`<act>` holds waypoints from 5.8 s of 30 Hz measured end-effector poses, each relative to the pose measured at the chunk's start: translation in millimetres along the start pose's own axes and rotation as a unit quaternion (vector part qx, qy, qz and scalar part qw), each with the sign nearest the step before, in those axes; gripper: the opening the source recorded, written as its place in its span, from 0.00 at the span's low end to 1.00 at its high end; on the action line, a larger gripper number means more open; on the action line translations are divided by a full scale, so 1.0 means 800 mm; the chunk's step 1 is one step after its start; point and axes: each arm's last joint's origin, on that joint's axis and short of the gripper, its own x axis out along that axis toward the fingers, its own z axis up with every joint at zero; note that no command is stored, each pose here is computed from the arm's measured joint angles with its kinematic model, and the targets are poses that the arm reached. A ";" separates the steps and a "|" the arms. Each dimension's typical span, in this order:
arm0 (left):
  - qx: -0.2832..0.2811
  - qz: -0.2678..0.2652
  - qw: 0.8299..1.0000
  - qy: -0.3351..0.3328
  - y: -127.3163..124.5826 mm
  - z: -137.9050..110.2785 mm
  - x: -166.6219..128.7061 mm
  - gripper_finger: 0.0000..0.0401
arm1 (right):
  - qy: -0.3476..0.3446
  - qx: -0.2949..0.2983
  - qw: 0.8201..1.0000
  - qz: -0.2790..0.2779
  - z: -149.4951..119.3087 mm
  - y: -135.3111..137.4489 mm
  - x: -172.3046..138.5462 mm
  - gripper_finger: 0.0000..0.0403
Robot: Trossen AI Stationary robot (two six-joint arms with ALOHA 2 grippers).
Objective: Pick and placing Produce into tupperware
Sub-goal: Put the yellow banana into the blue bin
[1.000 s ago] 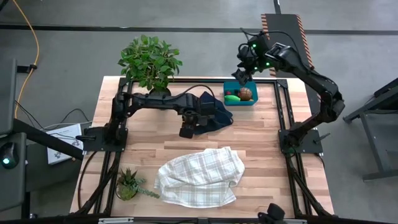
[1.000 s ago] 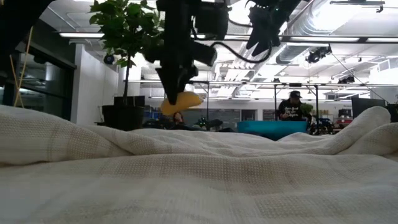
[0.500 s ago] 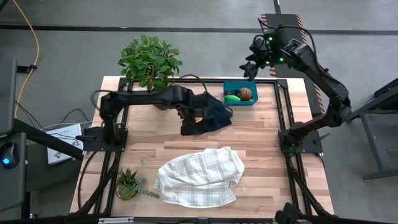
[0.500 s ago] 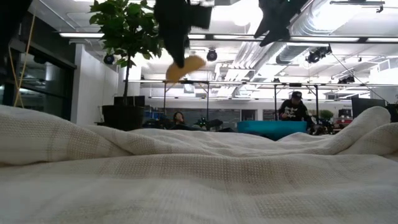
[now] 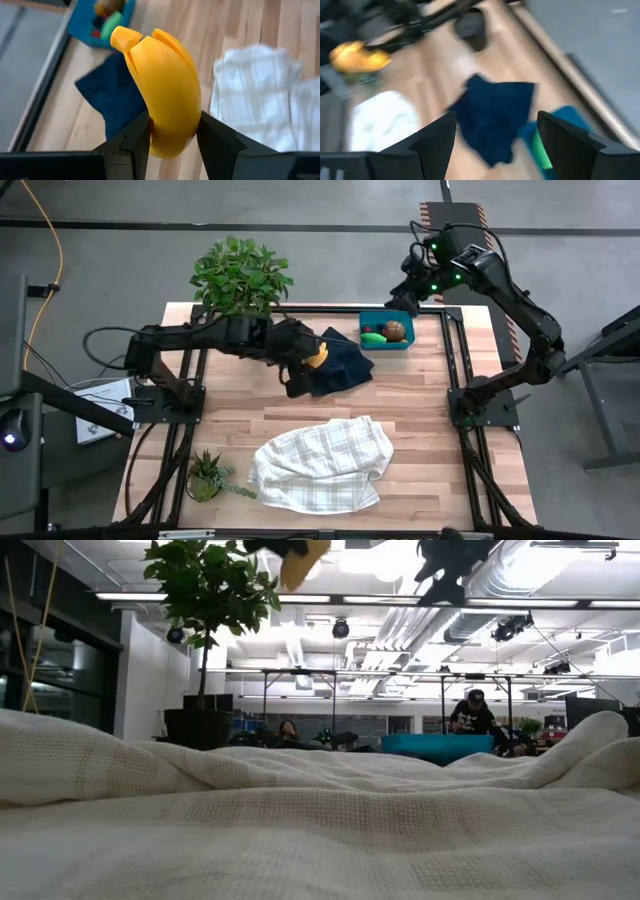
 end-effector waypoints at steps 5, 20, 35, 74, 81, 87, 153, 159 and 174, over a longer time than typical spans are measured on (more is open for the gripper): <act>-0.028 0.027 0.997 -0.064 -0.015 -0.001 -0.034 0.33 | 0.013 -0.025 0.989 0.144 -0.006 0.022 0.005 0.67; -0.121 0.124 0.977 -0.125 -0.072 -0.050 -0.056 0.33 | -0.017 -0.008 0.954 0.299 -0.065 0.050 0.092 0.67; -0.195 0.134 0.956 -0.172 -0.124 -0.095 -0.050 0.33 | -0.160 0.094 0.917 0.353 -0.117 0.082 0.135 0.67; -0.220 0.017 0.929 -0.298 -0.161 -0.101 -0.120 0.33 | -0.184 0.102 0.920 0.332 -0.120 0.122 0.142 0.67; -0.192 -0.030 0.937 -0.291 -0.142 -0.070 -0.108 0.33 | -0.184 0.103 0.919 0.332 -0.120 0.123 0.142 0.67; -0.163 -0.076 0.940 -0.291 -0.122 -0.047 -0.097 0.33 | -0.185 0.101 0.920 0.332 -0.120 0.123 0.142 0.67; -0.209 -0.187 0.919 -0.277 -0.048 0.001 0.006 0.33 | -0.226 0.044 0.890 0.394 -0.109 0.130 0.127 0.80; -0.209 -0.200 0.914 -0.283 -0.047 0.009 0.021 0.33 | -0.247 0.037 0.894 0.372 -0.108 0.129 0.128 0.80; -0.214 -0.197 0.914 -0.284 -0.033 0.013 0.030 0.33 | -0.260 0.027 0.887 0.379 -0.105 0.130 0.124 0.80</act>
